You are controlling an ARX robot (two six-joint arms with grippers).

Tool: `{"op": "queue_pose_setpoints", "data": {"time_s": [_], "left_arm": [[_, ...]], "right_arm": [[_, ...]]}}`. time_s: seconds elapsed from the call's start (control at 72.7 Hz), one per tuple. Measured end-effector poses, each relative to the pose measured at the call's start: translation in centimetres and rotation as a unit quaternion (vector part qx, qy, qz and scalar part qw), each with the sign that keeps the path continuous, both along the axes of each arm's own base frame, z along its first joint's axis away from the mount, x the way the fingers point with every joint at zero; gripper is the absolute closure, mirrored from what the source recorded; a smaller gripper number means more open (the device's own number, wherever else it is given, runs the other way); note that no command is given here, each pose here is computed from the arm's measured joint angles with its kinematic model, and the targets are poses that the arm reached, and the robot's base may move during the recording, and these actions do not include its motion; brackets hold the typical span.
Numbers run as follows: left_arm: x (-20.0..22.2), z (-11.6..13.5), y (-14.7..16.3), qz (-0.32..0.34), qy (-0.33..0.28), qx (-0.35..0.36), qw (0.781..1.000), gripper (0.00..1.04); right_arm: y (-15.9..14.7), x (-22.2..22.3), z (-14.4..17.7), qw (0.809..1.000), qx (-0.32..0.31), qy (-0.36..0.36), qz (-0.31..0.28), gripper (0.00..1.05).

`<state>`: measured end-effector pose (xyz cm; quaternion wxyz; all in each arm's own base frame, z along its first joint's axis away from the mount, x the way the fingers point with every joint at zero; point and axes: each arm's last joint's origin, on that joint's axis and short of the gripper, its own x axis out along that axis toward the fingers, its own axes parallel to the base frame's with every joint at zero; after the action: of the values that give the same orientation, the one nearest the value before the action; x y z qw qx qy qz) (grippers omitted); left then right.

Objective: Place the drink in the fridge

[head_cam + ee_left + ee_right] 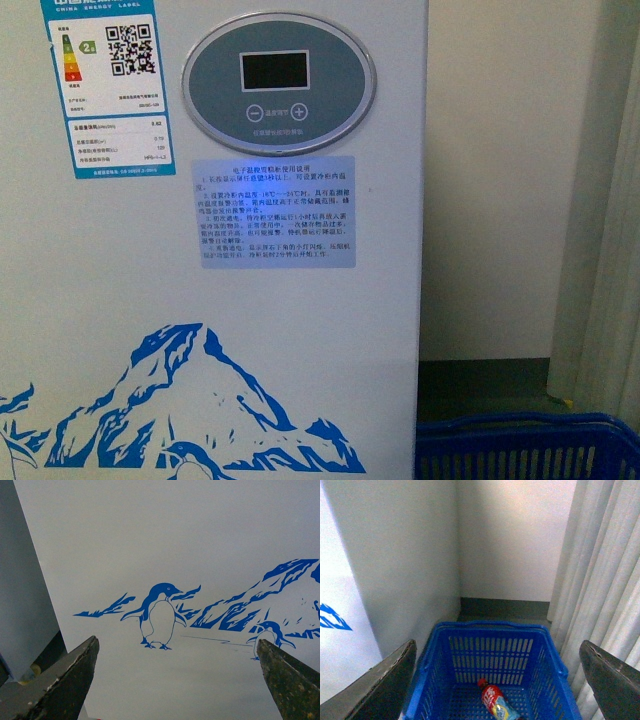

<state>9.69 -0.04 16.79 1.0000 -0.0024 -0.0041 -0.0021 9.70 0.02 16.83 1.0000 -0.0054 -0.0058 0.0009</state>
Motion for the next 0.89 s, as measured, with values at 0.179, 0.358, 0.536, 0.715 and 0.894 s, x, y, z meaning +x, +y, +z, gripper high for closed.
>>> {"op": "queue_pose_setpoints", "data": {"time_s": [0.179, 0.358, 0.536, 0.715, 0.894], "left_arm": [[0.0, 0.0, 0.0, 0.0, 0.0, 0.0, 1.0, 0.08], [0.0, 0.0, 0.0, 0.0, 0.0, 0.0, 1.0, 0.08], [0.0, 0.0, 0.0, 0.0, 0.0, 0.0, 1.0, 0.08], [0.0, 0.0, 0.0, 0.0, 0.0, 0.0, 1.0, 0.08], [0.0, 0.0, 0.0, 0.0, 0.0, 0.0, 1.0, 0.08]], "right_arm": [[0.0, 0.0, 0.0, 1.0, 0.0, 0.0, 0.0, 0.07], [-0.1, 0.1, -0.4, 0.977, 0.138, 0.149, 0.062, 0.07], [-0.4, 0.6, 1.0, 0.967, 0.186, 0.156, 0.069, 0.07], [-0.7, 4.5, 5.2, 0.981, 0.124, 0.135, 0.065, 0.07], [-0.2, 13.5, 6.3, 0.99, 0.035, 0.133, 0.024, 0.07]]}}
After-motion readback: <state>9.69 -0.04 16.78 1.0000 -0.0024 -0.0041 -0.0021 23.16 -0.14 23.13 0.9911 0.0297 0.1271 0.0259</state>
